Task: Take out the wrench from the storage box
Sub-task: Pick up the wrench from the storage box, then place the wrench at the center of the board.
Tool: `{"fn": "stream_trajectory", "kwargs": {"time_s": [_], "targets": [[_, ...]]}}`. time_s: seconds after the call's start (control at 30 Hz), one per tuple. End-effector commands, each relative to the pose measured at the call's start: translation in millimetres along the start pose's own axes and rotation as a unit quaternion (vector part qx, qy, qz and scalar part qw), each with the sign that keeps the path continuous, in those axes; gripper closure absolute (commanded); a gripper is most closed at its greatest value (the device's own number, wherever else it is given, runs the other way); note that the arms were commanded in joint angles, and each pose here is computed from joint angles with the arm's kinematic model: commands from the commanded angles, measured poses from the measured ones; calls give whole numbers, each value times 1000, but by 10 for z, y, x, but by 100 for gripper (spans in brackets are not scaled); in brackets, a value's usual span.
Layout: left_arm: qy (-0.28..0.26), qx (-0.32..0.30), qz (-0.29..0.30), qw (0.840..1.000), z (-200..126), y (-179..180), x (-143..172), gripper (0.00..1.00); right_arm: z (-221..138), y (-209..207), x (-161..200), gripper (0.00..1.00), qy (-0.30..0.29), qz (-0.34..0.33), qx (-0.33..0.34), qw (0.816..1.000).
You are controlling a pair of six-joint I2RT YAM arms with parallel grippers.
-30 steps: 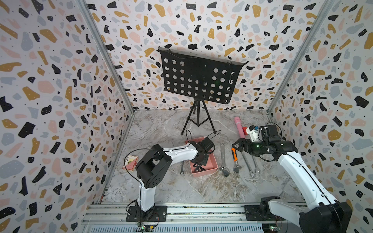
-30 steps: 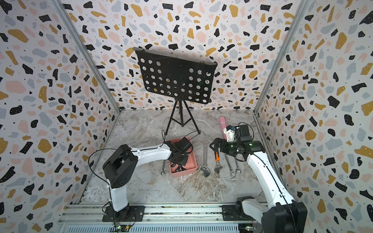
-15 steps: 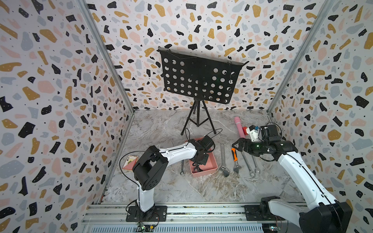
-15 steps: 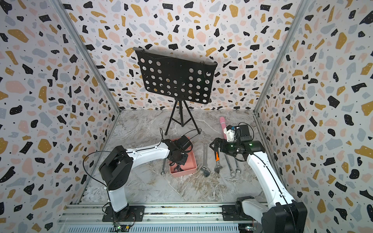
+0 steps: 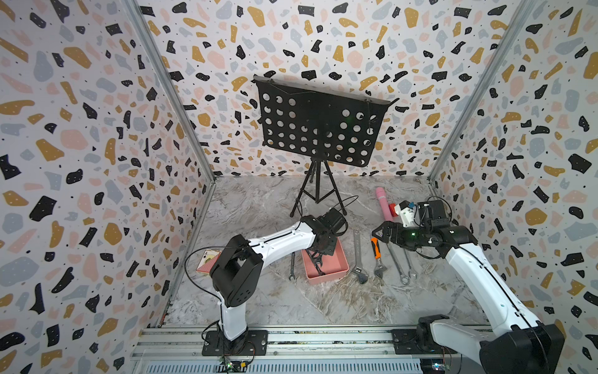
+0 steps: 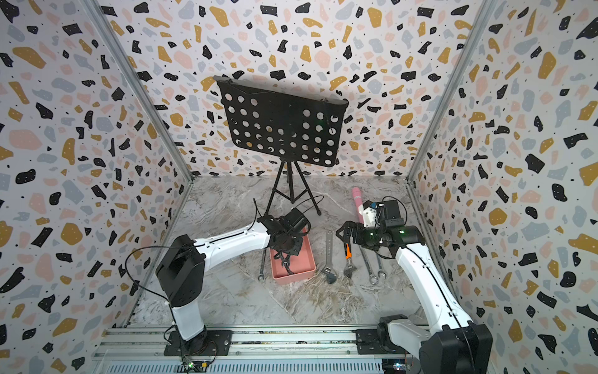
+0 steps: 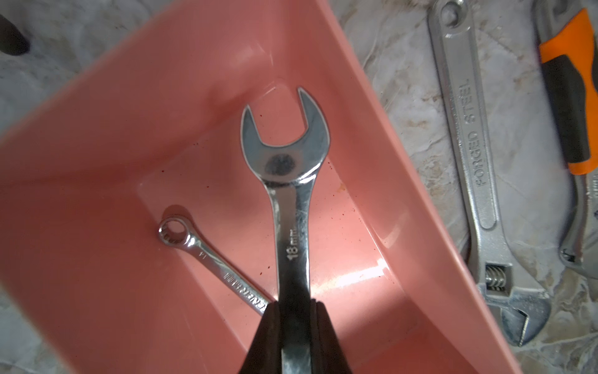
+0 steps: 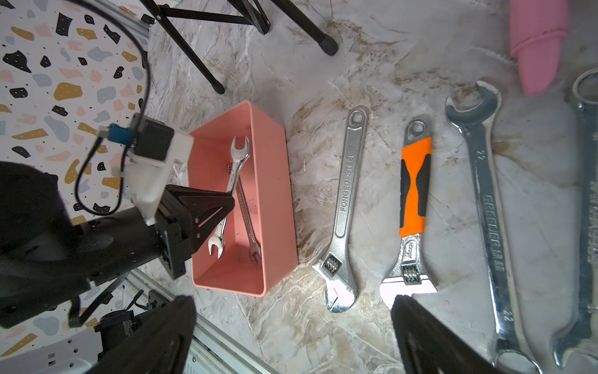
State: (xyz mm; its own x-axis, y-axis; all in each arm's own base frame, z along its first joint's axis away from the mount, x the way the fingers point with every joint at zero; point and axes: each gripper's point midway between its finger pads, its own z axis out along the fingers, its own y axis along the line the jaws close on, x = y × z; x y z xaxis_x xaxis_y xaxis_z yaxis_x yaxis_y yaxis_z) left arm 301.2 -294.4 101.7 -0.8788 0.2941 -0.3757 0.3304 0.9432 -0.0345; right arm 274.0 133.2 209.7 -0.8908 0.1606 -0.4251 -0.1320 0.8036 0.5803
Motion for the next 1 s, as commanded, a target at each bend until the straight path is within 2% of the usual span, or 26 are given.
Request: {"fn": "stream_trajectory", "kwargs": {"time_s": [0.0,0.2,0.4,0.63,0.97], "targets": [[-42,-14,-13,999,-454,118,-181,100,-48,52,-50,0,-10,-3,-8,1000],[-46,-41,-35,998,-745,524,31,100,-34,59,-54,0,-9,-3,-11,1000],[-27,-73,-82,994,-733,1116,414,100,-11,65,-52,0,-8,-1,-17,1000],[1,-88,-115,989,-345,1533,720,100,-13,87,-61,0,-9,-2,-22,1000],[36,-64,-120,990,245,1498,831,100,-28,137,-72,0,-15,-7,-35,999]]}}
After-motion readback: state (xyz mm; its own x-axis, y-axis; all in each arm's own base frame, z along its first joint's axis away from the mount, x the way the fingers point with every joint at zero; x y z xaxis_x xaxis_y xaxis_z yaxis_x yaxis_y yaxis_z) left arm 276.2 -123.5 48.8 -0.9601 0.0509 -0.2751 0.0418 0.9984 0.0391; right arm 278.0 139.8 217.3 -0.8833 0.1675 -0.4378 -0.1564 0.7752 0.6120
